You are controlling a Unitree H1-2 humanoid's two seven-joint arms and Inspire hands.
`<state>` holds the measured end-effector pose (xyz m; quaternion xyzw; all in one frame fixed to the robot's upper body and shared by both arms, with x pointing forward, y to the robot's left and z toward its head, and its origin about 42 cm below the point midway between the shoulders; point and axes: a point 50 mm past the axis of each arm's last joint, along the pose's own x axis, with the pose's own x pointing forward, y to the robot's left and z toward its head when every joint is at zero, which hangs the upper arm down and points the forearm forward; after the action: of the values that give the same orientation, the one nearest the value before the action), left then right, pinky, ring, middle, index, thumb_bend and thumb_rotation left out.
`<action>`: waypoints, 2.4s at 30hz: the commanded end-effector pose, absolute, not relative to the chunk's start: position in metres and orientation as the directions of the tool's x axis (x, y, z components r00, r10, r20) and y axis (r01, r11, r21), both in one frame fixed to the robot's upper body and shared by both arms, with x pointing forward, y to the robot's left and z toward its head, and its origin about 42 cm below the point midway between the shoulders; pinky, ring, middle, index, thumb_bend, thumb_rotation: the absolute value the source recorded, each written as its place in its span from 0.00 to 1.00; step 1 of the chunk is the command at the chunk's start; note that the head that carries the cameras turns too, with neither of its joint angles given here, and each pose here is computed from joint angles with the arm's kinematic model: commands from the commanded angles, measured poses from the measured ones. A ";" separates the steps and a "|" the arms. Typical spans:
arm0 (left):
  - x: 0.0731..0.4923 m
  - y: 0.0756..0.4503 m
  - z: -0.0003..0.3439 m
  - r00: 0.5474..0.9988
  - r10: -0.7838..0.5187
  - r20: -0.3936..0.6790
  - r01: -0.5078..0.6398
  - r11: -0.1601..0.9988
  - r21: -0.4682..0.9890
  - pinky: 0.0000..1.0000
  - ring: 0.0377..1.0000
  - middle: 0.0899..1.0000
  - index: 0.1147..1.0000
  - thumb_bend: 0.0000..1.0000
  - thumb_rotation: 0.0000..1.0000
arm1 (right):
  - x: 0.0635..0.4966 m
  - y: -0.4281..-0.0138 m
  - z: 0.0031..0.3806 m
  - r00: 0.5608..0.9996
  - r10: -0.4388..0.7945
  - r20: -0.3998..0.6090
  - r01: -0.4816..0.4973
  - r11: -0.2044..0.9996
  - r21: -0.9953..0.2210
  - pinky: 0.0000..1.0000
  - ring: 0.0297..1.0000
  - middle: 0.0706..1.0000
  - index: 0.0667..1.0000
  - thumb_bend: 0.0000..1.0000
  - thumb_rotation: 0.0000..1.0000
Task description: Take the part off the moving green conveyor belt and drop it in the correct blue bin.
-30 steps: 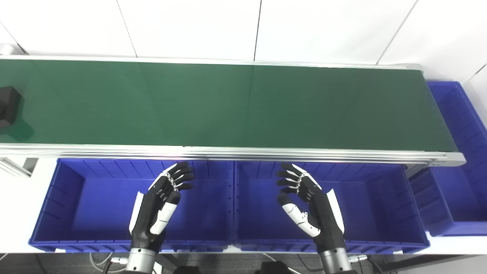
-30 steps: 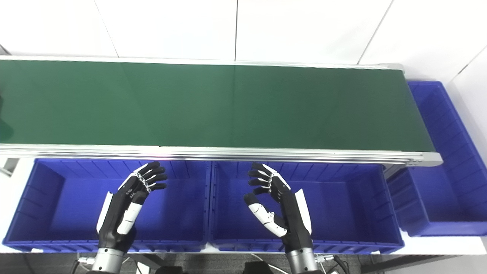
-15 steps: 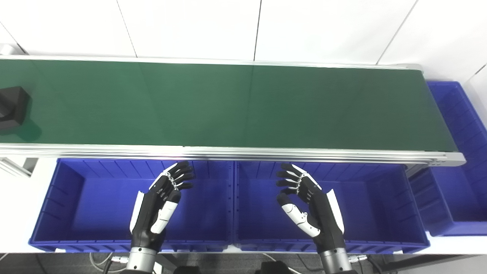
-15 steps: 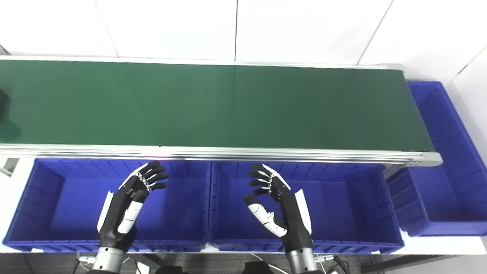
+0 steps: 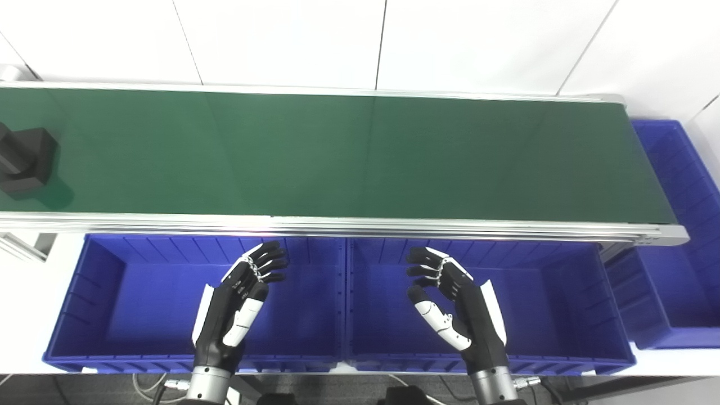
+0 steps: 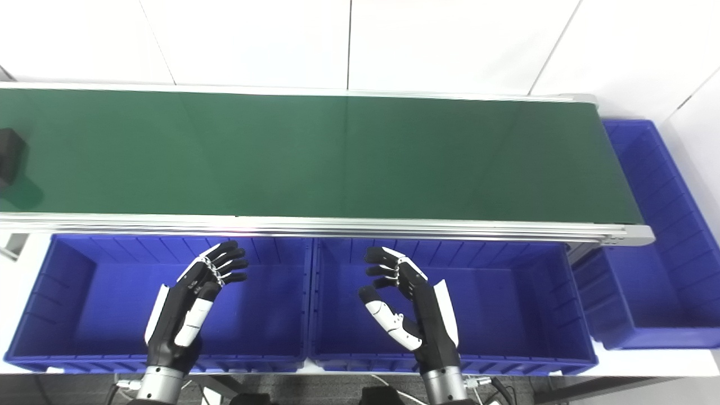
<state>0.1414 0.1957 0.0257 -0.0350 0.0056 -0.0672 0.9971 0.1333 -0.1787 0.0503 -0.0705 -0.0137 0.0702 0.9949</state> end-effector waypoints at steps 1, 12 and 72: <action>0.145 0.196 0.032 0.988 -0.142 0.053 0.145 0.988 -0.057 0.68 0.73 0.75 0.76 0.63 0.77 | 0.136 -0.176 0.057 0.988 0.135 0.070 -0.124 0.983 -0.138 0.61 0.69 0.72 0.72 0.43 0.59; 0.145 0.200 0.026 0.990 -0.137 0.033 0.139 0.988 -0.061 0.67 0.71 0.74 0.75 0.63 0.74 | 0.136 -0.171 0.049 0.988 0.139 0.072 -0.128 0.981 -0.143 0.62 0.70 0.72 0.70 0.40 0.58; 0.159 0.125 0.013 0.987 -0.159 0.005 0.159 0.987 0.012 0.60 0.66 0.68 0.68 0.71 0.58 | 0.145 -0.251 0.088 0.969 0.149 0.196 -0.105 0.970 -0.221 0.55 0.66 0.71 0.75 0.22 0.34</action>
<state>0.1500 0.1320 0.0042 0.0134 0.0322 -0.0841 0.9959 0.1429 -0.2432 0.0738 -0.0902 -0.0660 0.0617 0.9918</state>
